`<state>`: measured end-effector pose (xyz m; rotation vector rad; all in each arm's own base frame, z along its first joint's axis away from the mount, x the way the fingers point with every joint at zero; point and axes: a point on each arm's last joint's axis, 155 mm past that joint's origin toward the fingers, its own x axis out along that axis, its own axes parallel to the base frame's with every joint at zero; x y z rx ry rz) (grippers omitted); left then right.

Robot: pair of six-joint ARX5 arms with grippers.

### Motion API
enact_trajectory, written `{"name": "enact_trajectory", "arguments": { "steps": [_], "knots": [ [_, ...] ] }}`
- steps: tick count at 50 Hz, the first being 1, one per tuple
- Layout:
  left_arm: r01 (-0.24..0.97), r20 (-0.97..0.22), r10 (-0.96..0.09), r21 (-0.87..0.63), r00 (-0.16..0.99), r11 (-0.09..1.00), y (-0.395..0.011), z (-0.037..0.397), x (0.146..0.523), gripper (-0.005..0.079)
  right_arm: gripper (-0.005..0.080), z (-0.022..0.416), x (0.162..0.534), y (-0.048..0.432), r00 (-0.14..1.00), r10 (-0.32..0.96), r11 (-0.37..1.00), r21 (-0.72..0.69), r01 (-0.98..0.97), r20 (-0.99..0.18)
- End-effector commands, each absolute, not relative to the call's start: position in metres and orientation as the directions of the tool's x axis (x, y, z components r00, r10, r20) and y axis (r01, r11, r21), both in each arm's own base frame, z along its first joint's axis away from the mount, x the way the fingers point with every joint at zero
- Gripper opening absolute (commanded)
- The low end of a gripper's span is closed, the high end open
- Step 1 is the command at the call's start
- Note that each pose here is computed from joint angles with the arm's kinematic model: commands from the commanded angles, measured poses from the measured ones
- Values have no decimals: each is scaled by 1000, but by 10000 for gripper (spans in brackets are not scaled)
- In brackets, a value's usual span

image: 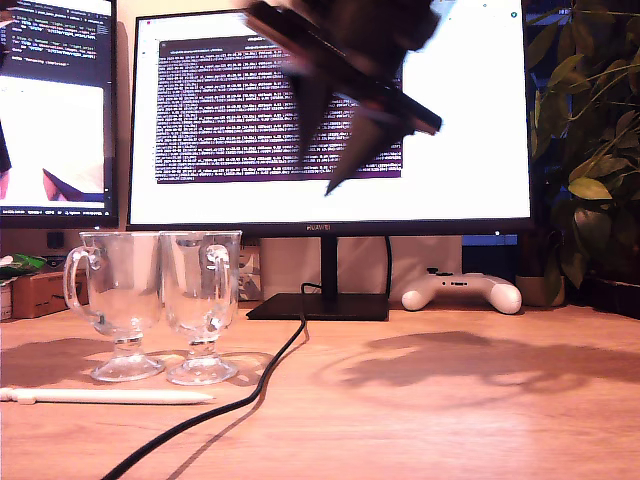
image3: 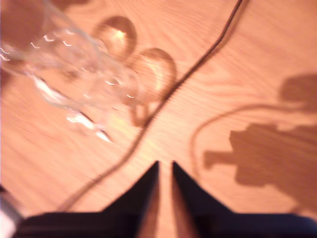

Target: Pick the small glass cups in front of you with each of your hands, and place them behind the white pen

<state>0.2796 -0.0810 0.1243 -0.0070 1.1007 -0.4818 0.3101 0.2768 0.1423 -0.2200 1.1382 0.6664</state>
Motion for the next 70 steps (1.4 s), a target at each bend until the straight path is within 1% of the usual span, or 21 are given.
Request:
{"name": "enact_trajectory", "arguments": {
  "steps": [1, 4, 8, 12, 17, 20, 27, 33, 36, 42, 45, 50, 57, 60, 66, 70],
  "knots": [
    [405, -835, -415, -261, 361, 876, -88, 122, 278, -20, -10, 139, 316, 270, 272, 347, 795, 128, -593, -898],
    [401, -823, -430, -275, 371, 874, -88, 118, 280, -20, -10, 135, 325, 255, 305, 298, 824, 82, -561, -905],
    [378, -805, -429, -278, 410, 883, -85, 112, 289, -20, -10, 124, 337, 230, 326, 239, 876, 59, -479, -915],
    [365, -798, -424, -277, 427, 889, -81, 104, 291, -20, -10, 114, 345, 205, 332, 212, 906, 58, -420, -919],
    [359, -795, -415, -268, 441, 894, -76, 96, 292, -20, -10, 104, 357, 173, 371, 194, 938, 60, -343, -908],
    [355, -777, -413, -259, 476, 898, -74, 97, 296, -20, -10, 102, 360, 160, 409, 195, 947, 63, -315, -891],
    [334, -701, -386, -219, 600, 917, -65, 111, 311, -20, -10, 108, 366, 130, 530, 200, 966, 74, -249, -824],
    [338, -635, -372, -180, 678, 924, -61, 121, 318, -20, -10, 109, 360, 106, 602, 188, 973, 63, -223, -776],
    [318, -620, -357, -178, 699, 931, -58, 119, 318, -20, -10, 108, 355, 94, 627, 177, 976, 56, -208, -759],
    [288, -610, -333, -175, 719, 942, -53, 108, 314, -20, -9, 103, 348, 73, 675, 154, 985, 55, -165, -722],
    [276, -606, -332, -188, 723, 943, -53, 101, 312, -20, -10, 99, 345, 60, 693, 133, 988, 37, -152, -708],
    [268, -598, -329, -191, 731, 944, -53, 90, 309, -20, -10, 90, 344, 43, 727, 108, 993, 44, -107, -678],
    [270, -589, -326, -185, 740, 945, -53, 79, 305, -20, -10, 73, 338, 25, 734, 107, 994, 80, -72, -671],
    [263, -587, -316, -178, 745, 948, -51, 73, 304, -19, -10, 65, 334, 23, 730, 127, 992, 105, -76, -672],
    [264, -584, -318, -178, 747, 948, -51, 62, 297, -20, -10, 50, 324, 15, 733, 113, 993, 108, -54, -671],
    [269, -576, -321, -177, 751, 947, -52, 57, 292, -19, -10, 41, 316, 18, 736, 125, 992, 98, -80, -665]
  ]
}}
